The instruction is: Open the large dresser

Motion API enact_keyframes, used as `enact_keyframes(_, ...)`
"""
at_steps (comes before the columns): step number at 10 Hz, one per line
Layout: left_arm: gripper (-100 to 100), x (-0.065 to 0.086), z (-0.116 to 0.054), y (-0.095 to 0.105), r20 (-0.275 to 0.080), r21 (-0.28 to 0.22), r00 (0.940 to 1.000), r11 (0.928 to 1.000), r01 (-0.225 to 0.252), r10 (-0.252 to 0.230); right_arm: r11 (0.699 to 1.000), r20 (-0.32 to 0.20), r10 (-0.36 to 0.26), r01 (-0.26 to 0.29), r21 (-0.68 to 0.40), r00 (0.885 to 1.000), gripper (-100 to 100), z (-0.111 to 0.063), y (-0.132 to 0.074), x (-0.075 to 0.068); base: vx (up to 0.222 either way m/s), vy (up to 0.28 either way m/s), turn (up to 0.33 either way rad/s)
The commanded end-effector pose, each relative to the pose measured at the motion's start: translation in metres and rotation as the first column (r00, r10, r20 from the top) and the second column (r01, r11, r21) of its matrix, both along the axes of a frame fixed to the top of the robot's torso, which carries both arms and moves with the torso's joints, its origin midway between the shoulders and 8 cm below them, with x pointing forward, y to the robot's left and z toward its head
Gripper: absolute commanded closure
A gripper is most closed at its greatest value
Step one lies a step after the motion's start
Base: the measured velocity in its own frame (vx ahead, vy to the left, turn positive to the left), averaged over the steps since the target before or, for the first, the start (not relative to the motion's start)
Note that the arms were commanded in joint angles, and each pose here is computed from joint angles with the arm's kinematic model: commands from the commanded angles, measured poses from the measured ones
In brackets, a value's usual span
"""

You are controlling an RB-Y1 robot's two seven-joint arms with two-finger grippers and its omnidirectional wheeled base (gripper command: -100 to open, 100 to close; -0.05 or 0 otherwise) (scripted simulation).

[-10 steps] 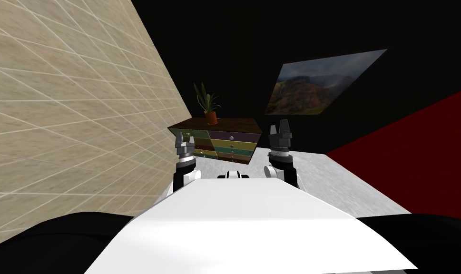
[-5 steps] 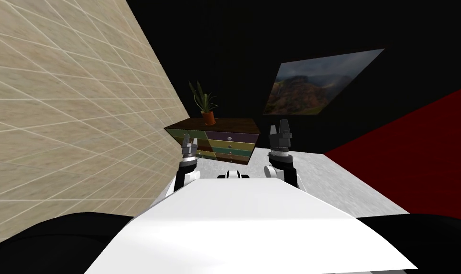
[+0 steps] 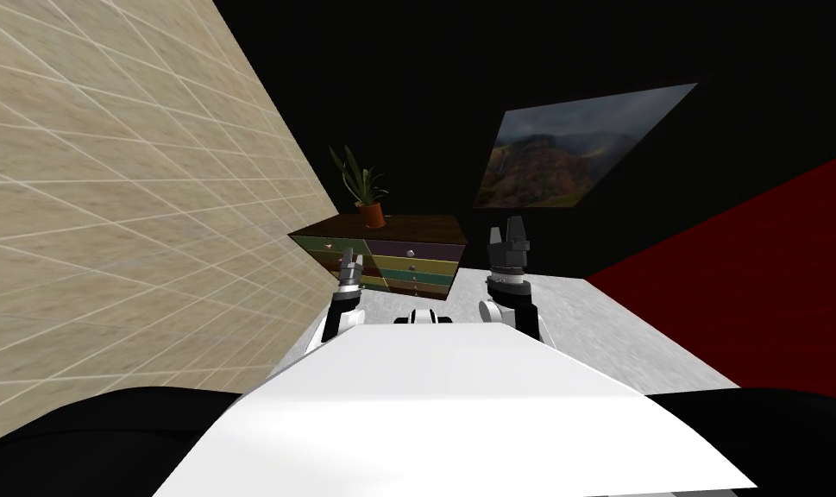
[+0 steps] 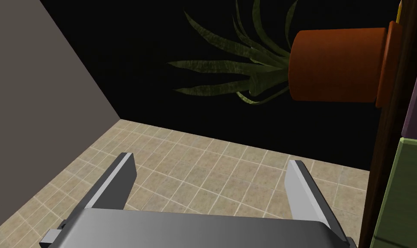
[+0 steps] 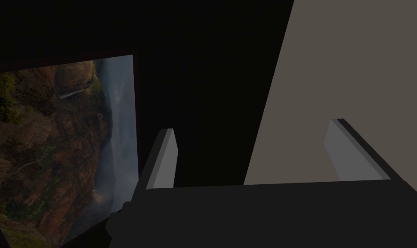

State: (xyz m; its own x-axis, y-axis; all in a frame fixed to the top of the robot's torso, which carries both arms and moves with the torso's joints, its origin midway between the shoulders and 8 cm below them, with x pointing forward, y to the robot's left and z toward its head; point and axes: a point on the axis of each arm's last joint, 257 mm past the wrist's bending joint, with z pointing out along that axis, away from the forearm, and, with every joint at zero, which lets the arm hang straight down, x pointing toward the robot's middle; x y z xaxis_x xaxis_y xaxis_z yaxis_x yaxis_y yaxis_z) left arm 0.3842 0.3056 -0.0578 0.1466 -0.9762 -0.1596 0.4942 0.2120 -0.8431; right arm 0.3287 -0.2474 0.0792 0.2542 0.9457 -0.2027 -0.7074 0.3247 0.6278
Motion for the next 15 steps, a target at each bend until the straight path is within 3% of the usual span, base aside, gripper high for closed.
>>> enact_keyframes(1, -100, 0.010, -0.020, 0.000, -0.041, -0.005, 0.9992, 1.0000, -0.005, 0.005, 1.000, 0.000, 0.000, 0.000, 0.000, 1.000, 0, 0.000, 0.000, 0.000, 0.039, -0.062, -0.018)
enact_keyframes(4, -100, 0.018, -0.041, 0.001, -0.082, -0.016, 0.9966, 0.9998, -0.012, 0.010, 1.000, 0.000, 0.000, 0.000, 0.000, 1.000, 0, 0.000, 0.000, 0.000, 0.045, -0.067, -0.017)
enact_keyframes(5, -100, 0.023, -0.055, 0.000, -0.109, -0.022, 0.9940, 0.9996, -0.015, 0.013, 1.000, 0.000, 0.000, 0.000, 0.000, 1.000, 0, 0.000, 0.000, 0.000, 0.040, -0.079, -0.027)
enact_keyframes(10, -100, 0.034, -0.089, 0.000, -0.177, -0.018, 0.9842, 0.9997, -0.016, 0.012, 1.000, 0.000, 0.000, 0.000, 0.000, 1.000, 0, 0.000, 0.000, 0.000, 0.042, -0.066, -0.017)
enact_keyframes(15, -100, 0.046, -0.139, 0.001, -0.280, 0.010, 0.9600, 0.9999, -0.008, 0.010, 1.000, 0.000, 0.000, 0.000, 0.000, 1.000, 0, 0.000, 0.000, 0.000, 0.058, -0.079, -0.023)
